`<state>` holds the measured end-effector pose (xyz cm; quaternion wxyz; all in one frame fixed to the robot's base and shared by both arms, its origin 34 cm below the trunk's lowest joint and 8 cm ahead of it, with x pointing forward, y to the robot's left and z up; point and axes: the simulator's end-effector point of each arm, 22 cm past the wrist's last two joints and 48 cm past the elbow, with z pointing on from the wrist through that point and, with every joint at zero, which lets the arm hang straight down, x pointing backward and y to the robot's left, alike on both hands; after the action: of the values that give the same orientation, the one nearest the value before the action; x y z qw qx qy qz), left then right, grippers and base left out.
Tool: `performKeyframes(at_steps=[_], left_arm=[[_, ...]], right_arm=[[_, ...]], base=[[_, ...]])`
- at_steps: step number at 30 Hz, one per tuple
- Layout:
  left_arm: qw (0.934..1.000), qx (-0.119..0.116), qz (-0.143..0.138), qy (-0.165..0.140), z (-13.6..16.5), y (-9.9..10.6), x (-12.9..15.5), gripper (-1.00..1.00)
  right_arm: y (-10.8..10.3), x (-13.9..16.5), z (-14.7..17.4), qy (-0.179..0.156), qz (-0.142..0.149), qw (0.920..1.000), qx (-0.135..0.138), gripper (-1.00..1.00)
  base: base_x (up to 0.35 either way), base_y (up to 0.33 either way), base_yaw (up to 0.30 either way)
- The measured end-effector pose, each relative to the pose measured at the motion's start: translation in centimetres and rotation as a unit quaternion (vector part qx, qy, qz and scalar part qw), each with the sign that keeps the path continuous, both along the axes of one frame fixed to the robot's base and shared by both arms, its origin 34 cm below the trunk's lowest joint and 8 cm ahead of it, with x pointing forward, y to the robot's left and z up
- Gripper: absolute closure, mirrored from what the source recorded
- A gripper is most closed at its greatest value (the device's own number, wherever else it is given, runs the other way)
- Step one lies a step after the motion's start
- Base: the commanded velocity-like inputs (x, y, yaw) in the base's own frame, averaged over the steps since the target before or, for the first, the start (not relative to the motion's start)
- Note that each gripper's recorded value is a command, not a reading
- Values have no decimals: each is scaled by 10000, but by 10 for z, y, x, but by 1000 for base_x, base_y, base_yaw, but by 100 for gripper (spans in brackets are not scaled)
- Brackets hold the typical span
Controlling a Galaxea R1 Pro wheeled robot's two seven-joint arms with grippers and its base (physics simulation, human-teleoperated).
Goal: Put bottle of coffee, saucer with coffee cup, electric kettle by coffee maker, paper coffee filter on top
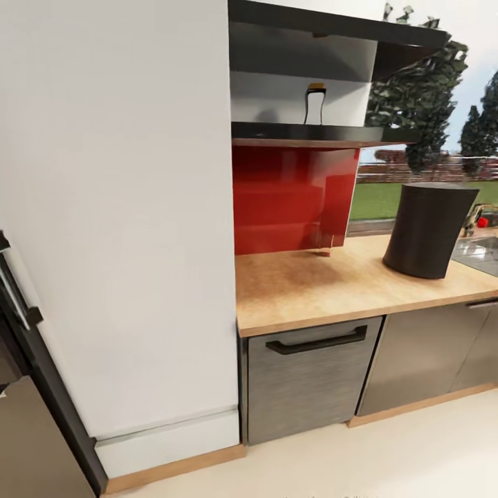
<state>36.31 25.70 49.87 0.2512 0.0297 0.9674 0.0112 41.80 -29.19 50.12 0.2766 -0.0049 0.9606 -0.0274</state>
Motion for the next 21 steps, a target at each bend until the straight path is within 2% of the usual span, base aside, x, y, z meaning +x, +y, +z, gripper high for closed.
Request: performKeyframes(at_steps=[10, 15, 21], left_arm=[[10000, 0, 0, 4, 0, 0, 0, -100], [10000, -1, -16, 11, 0, -1, -1, -100], [10000, -1, -21, 13, 0, -1, -1, -100]], right_arm=[[0, -1, 0, -21, 1, 10000, 1, -100], [0, -5, -2, 21, 21, 10000, -2, -100], [-10, -16, -7, 142, 7, 9999, -63, -100]], base=[[22, -6, -232], [237, -109, -54], [293, -176, -10]])
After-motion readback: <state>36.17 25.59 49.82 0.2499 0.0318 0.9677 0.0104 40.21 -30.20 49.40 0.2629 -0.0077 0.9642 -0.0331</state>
